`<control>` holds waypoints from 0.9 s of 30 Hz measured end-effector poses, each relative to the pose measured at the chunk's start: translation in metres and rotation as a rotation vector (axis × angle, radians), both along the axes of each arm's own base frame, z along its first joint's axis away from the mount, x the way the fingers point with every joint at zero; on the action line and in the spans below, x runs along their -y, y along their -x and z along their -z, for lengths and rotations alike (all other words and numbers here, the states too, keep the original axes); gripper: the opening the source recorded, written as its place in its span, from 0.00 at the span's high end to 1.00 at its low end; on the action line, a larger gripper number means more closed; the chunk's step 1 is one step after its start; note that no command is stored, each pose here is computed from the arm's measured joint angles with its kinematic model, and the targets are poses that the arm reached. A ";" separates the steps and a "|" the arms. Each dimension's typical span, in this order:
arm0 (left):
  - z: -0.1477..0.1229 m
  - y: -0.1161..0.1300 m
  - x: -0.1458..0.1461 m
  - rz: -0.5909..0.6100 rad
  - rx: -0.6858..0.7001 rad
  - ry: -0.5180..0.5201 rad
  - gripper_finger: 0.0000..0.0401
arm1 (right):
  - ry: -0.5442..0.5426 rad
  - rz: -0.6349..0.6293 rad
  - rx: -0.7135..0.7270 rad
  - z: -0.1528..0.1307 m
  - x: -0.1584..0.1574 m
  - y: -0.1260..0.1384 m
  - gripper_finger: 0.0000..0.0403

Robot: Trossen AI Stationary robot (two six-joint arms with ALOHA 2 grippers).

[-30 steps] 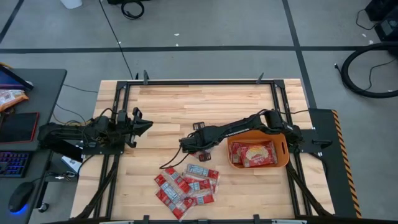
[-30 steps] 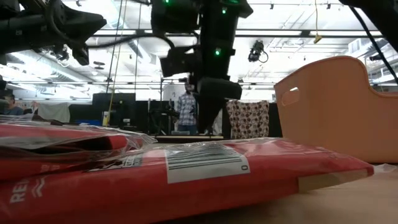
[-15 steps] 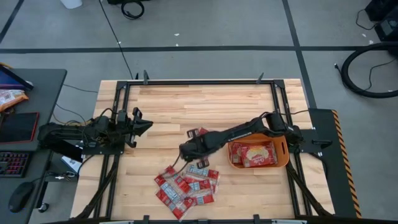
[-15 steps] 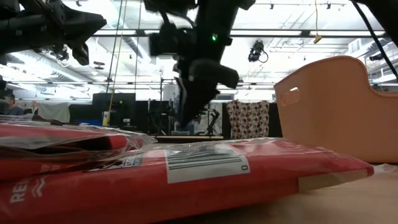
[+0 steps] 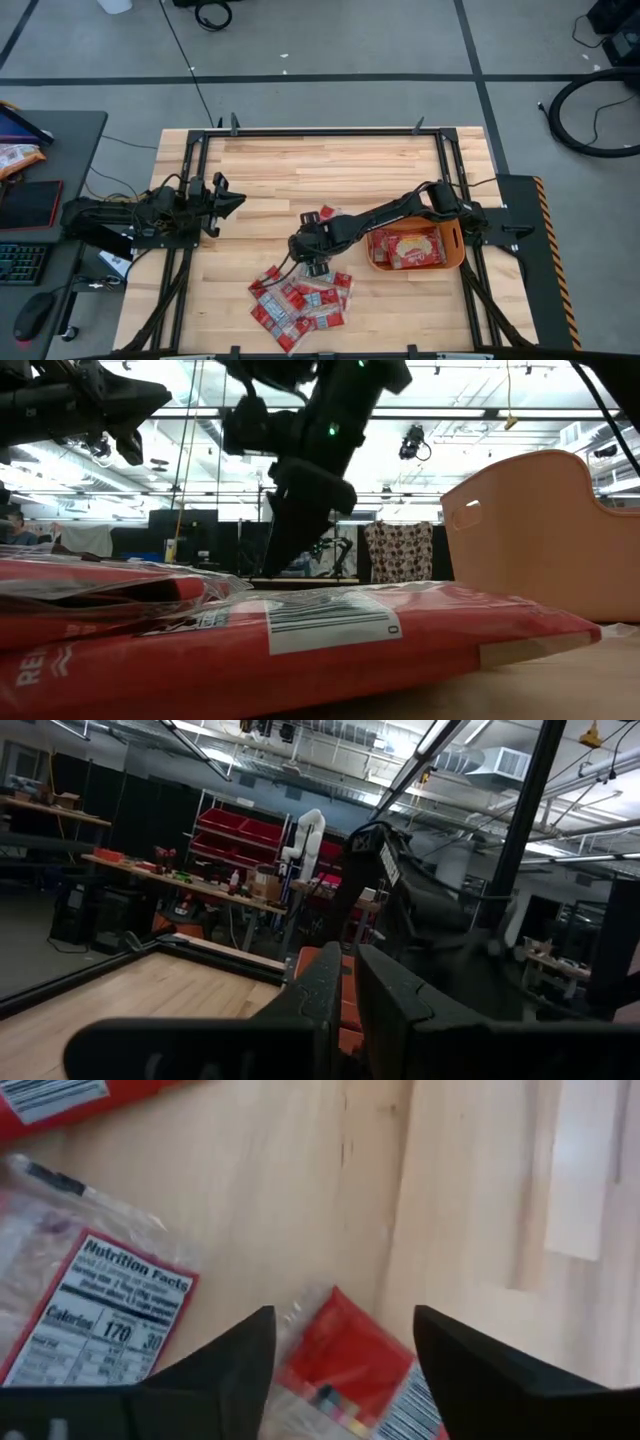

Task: Sort popcorn bags into baskets
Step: Put the popcorn bag into the orange bin

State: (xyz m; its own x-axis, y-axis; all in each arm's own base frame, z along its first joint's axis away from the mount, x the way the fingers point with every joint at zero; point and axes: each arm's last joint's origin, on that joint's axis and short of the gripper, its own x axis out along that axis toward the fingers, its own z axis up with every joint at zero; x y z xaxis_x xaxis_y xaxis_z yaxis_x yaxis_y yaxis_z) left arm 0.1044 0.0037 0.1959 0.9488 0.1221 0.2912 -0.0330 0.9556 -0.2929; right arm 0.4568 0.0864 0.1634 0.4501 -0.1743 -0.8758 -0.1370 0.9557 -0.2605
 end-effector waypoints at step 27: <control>0.000 0.000 0.000 0.000 0.000 0.001 0.91 | -0.083 -0.010 -0.059 0.039 0.018 0.015 0.82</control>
